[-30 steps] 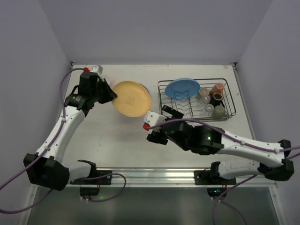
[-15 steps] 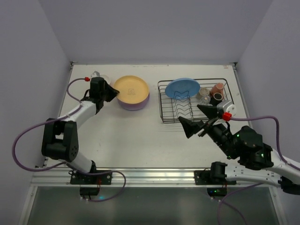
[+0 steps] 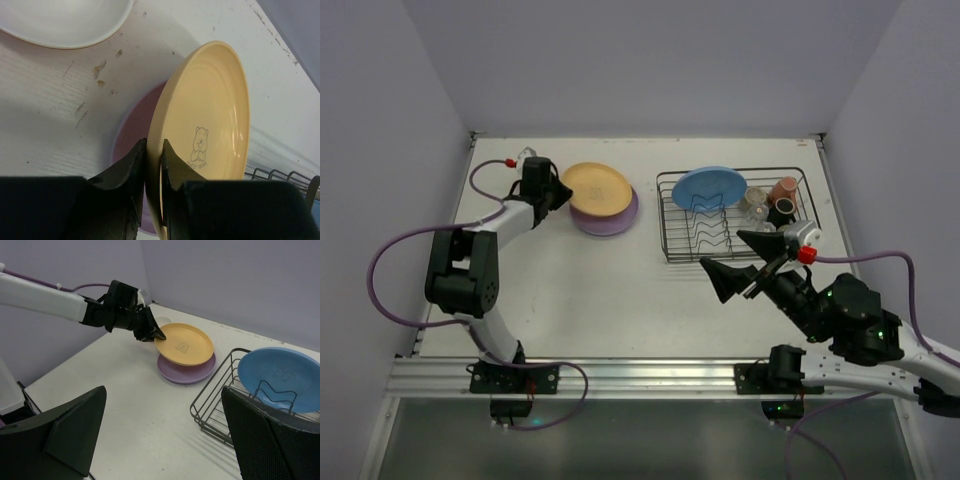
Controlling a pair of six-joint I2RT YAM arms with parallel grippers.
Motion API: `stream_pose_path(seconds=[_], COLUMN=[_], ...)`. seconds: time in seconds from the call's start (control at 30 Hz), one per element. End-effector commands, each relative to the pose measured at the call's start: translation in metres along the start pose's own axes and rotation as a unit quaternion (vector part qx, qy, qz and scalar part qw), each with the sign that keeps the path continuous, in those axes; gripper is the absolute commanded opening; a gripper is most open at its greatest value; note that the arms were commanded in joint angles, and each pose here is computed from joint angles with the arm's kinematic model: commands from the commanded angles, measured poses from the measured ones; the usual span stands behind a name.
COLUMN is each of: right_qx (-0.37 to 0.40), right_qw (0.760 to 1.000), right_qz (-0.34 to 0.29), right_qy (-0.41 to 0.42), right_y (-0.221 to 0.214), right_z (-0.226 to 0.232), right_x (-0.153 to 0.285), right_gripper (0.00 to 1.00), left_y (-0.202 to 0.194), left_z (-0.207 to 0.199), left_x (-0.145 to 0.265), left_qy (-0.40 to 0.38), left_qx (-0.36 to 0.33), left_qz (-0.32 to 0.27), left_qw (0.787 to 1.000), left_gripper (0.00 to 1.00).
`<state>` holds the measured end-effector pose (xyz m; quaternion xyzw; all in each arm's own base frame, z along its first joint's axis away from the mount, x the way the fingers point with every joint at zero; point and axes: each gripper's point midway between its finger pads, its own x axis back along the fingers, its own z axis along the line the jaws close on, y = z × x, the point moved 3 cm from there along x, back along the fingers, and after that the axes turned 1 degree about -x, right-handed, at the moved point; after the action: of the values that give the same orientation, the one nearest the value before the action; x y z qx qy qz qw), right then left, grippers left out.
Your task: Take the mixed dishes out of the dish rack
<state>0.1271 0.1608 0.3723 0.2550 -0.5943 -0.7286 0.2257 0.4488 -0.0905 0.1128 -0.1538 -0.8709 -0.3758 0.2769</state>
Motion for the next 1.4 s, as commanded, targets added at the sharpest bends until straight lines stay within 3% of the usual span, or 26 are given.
stream_pose_path(seconds=[0.0, 0.5, 0.73, 0.83, 0.93, 1.13, 1.2, 1.27, 1.33, 1.37], right_qx=[-0.009, -0.004, -0.002, 0.002, 0.005, 0.0, -0.007, -0.021, -0.032, -0.078], right_qw=[1.0, 1.0, 1.0, 1.0, 1.0, 1.0, 0.999, 0.994, 0.994, 0.991], right_qz=[-0.008, -0.011, -0.01, -0.01, -0.011, -0.018, -0.008, 0.005, 0.064, 0.091], right_qy=[0.009, 0.01, 0.011, 0.015, 0.014, 0.014, -0.041, -0.105, -0.088, -0.067], right_y=[0.003, 0.005, 0.004, 0.005, 0.008, 0.011, 0.005, 0.004, -0.007, -0.012], right_z=[0.006, 0.007, 0.01, 0.011, 0.011, 0.009, -0.002, -0.017, -0.014, -0.023], right_x=[-0.004, -0.006, -0.009, -0.01, -0.01, -0.007, -0.013, -0.02, -0.038, -0.051], right_gripper=[0.99, 0.99, 0.99, 0.99, 0.99, 0.99, 0.99, 0.99, 0.99, 0.99], left_y=[0.024, -0.007, 0.002, 0.001, -0.005, -0.017, -0.015, -0.014, -0.007, 0.002], left_z=[-0.013, -0.008, -0.009, -0.01, -0.007, -0.005, -0.011, -0.021, -0.043, -0.053], left_x=[-0.003, -0.006, 0.01, 0.012, 0.012, 0.005, 0.011, 0.023, 0.049, 0.072], left_qy=[-0.004, 0.058, 0.097, 0.126, 0.146, 0.143, 0.135, 0.122, 0.095, 0.076], left_qx=[-0.017, -0.067, -0.105, -0.133, -0.148, -0.148, -0.147, -0.151, -0.155, -0.153], left_qz=[-0.037, 0.015, -0.002, 0.002, 0.01, 0.034, 0.03, 0.025, 0.001, -0.017], left_qw=[0.999, 0.996, 0.99, 0.983, 0.978, 0.978, 0.979, 0.981, 0.983, 0.985], left_gripper=[0.19, 0.25, 0.41, 0.39, 0.3, 0.27, 0.26, 0.29, 0.35, 0.51])
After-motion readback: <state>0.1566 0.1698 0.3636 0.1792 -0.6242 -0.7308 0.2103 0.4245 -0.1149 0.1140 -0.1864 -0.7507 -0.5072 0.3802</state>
